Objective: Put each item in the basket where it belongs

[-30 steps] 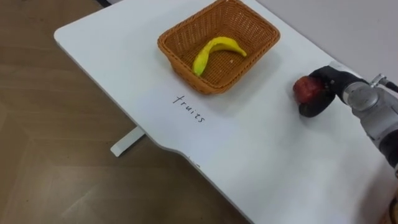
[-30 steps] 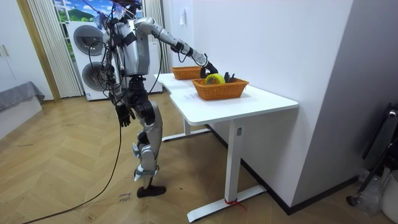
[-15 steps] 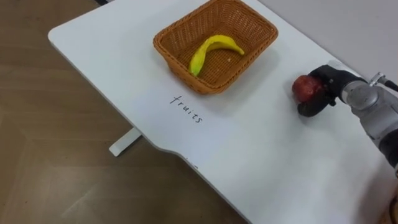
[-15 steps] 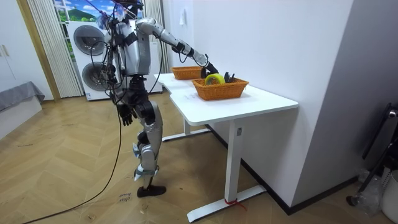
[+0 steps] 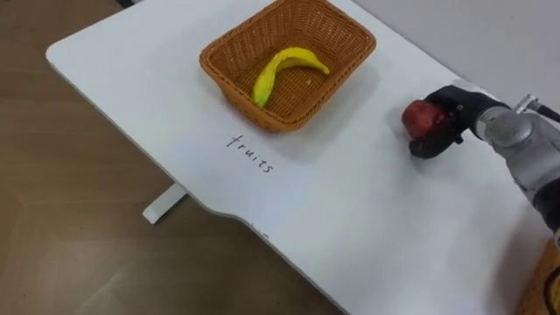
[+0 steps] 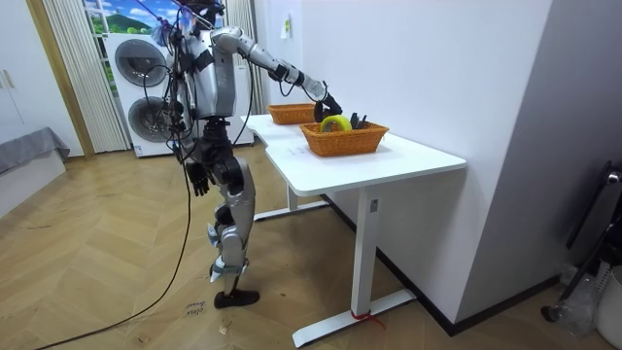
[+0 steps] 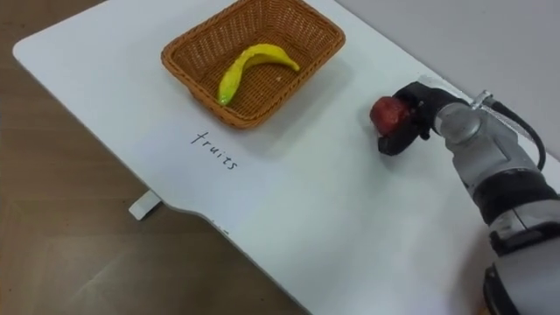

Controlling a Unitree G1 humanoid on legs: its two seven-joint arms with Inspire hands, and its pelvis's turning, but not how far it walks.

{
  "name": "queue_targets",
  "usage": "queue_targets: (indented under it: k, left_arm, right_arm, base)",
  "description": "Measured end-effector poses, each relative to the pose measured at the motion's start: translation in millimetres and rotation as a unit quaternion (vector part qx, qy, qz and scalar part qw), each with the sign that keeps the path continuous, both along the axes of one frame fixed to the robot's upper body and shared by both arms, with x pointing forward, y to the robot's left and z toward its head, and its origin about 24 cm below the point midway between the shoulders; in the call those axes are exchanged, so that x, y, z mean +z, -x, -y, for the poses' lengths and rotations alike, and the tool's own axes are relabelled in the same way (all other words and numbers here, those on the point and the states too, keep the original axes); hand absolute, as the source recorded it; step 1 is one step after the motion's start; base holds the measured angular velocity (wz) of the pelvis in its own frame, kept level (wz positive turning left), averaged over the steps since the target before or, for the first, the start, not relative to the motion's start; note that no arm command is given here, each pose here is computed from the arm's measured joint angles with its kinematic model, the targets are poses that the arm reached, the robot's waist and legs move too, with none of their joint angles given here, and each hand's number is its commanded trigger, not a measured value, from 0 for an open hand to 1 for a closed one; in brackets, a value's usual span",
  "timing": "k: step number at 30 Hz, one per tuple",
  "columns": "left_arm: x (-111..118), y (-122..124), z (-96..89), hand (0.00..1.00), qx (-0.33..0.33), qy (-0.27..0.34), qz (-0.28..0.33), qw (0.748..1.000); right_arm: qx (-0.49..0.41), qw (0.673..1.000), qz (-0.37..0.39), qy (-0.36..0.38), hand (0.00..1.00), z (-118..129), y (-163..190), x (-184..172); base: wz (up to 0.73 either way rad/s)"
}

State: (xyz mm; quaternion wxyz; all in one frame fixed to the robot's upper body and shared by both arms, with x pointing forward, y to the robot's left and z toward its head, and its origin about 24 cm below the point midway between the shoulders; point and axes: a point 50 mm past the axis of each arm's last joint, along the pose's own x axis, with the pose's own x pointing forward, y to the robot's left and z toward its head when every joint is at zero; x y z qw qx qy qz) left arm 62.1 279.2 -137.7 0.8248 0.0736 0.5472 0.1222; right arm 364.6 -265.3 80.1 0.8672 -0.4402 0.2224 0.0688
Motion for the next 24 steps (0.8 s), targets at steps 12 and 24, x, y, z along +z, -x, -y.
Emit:
queue_targets:
  k: [12,24]
  left_arm:
    - [-1.9,8.6,2.8,0.0,0.014,-0.011,-0.005,1.0]
    - [-2.1,28.6,2.7,0.0,0.027,-0.008,-0.02,0.999]
  right_arm:
    - [0.02,0.999,0.026,-0.013,1.0,-3.8,-3.8,19.4]
    - [0.074,0.991,0.108,-0.015,1.0,-20.1,-7.7,66.3]
  base:
    - [-0.01]
    - [0.08]
